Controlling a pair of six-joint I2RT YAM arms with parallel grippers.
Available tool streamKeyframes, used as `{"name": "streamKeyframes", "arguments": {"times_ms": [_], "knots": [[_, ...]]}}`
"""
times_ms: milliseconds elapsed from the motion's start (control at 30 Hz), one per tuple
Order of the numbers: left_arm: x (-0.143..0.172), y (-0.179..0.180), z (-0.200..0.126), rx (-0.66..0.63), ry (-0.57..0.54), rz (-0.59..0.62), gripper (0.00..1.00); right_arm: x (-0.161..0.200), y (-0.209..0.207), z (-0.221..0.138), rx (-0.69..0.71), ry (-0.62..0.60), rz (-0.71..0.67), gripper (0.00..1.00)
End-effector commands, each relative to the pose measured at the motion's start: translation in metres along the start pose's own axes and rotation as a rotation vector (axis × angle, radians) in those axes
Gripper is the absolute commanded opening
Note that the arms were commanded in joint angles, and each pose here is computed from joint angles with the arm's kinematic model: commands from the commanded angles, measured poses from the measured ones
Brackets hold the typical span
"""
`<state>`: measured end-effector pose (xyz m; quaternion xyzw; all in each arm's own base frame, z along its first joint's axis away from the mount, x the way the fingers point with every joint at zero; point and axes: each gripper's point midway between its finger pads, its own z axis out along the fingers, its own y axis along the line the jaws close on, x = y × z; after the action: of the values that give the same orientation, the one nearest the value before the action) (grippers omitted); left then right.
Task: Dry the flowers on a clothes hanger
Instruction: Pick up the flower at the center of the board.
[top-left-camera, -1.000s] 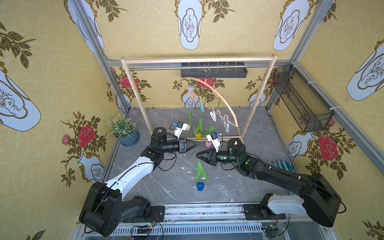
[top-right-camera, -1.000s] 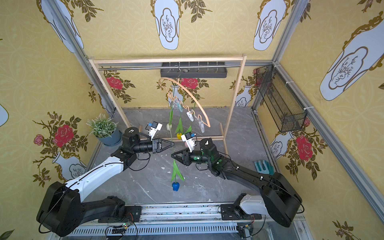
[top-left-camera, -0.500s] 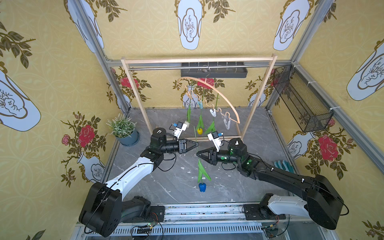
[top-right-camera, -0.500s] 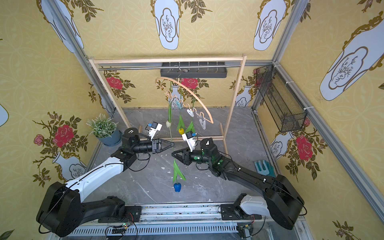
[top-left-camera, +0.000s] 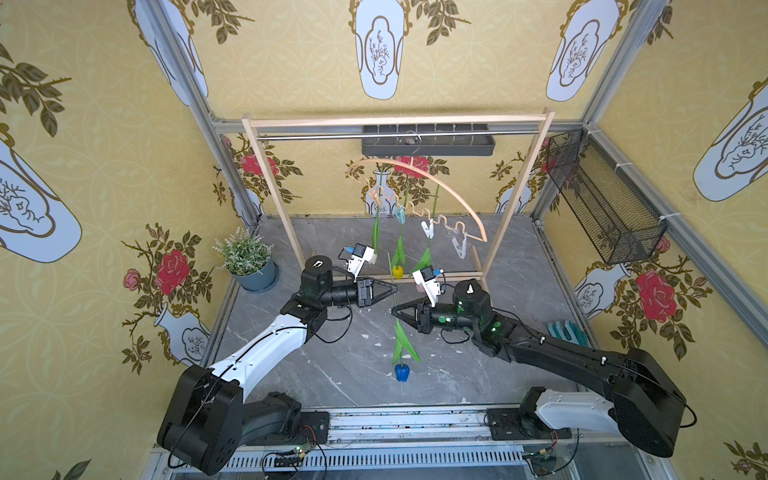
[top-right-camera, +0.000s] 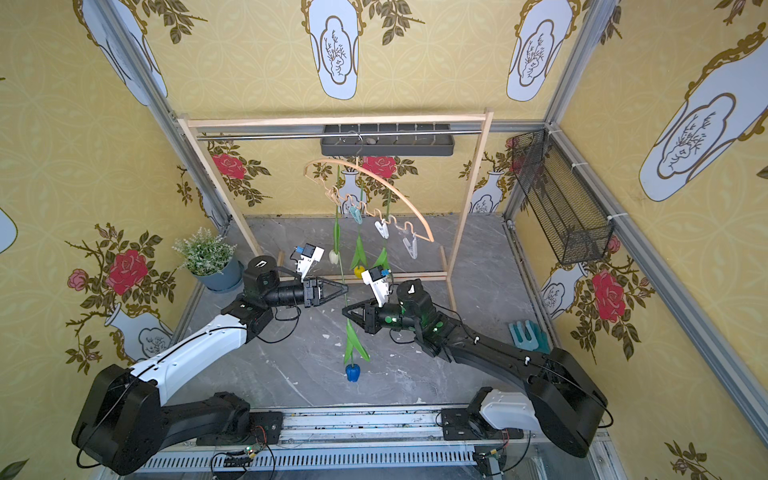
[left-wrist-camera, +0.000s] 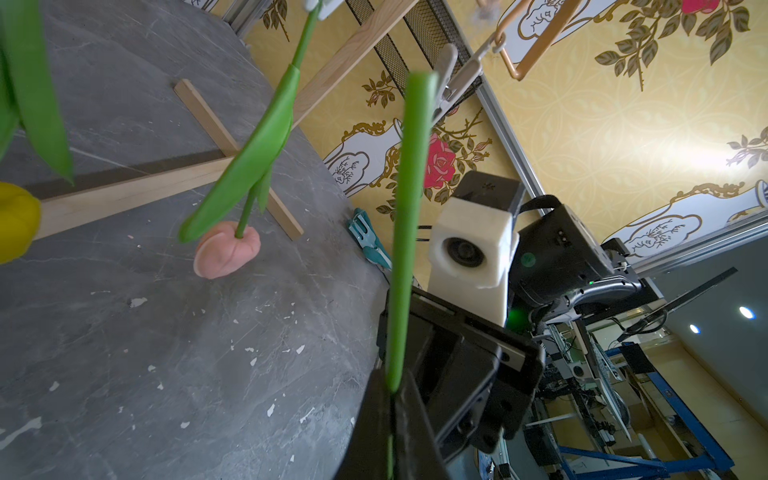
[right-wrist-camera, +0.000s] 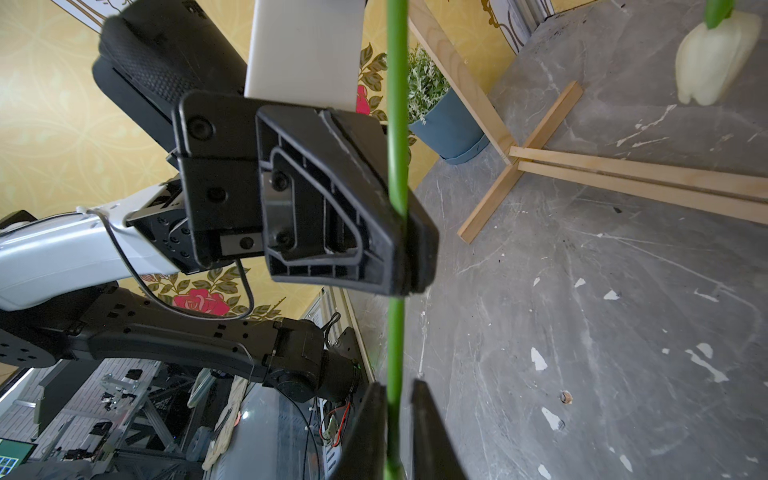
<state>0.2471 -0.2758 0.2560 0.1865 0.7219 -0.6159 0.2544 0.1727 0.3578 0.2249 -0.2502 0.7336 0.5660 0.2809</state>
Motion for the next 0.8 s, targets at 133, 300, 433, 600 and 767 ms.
{"name": "streamKeyframes", "arguments": {"times_ms": [133, 300, 433, 600, 767], "knots": [[0.0006, -0.0025, -0.0009, 0.014, -0.006, 0.032, 0.0, -0.012, 0.0013, -0.0046, 0.022, -0.05, -0.028, 0.21], [0.0002, -0.0036, -0.0011, 0.016, -0.006, 0.038, 0.0, -0.0147, 0.0005, -0.0056, 0.031, -0.058, -0.024, 0.14], [-0.0002, -0.0042, -0.0013, 0.017, -0.007, 0.039, 0.0, -0.0141, -0.0005, -0.0061, 0.034, -0.059, -0.02, 0.1], [-0.0008, -0.0039, -0.0014, 0.014, -0.011, 0.04, 0.0, -0.0111, -0.0018, -0.0042, 0.034, -0.048, -0.013, 0.0], [-0.0025, -0.003, -0.0015, 0.006, -0.019, 0.038, 0.0, -0.0099, -0.0022, -0.0054, 0.038, -0.05, -0.012, 0.0]]}}
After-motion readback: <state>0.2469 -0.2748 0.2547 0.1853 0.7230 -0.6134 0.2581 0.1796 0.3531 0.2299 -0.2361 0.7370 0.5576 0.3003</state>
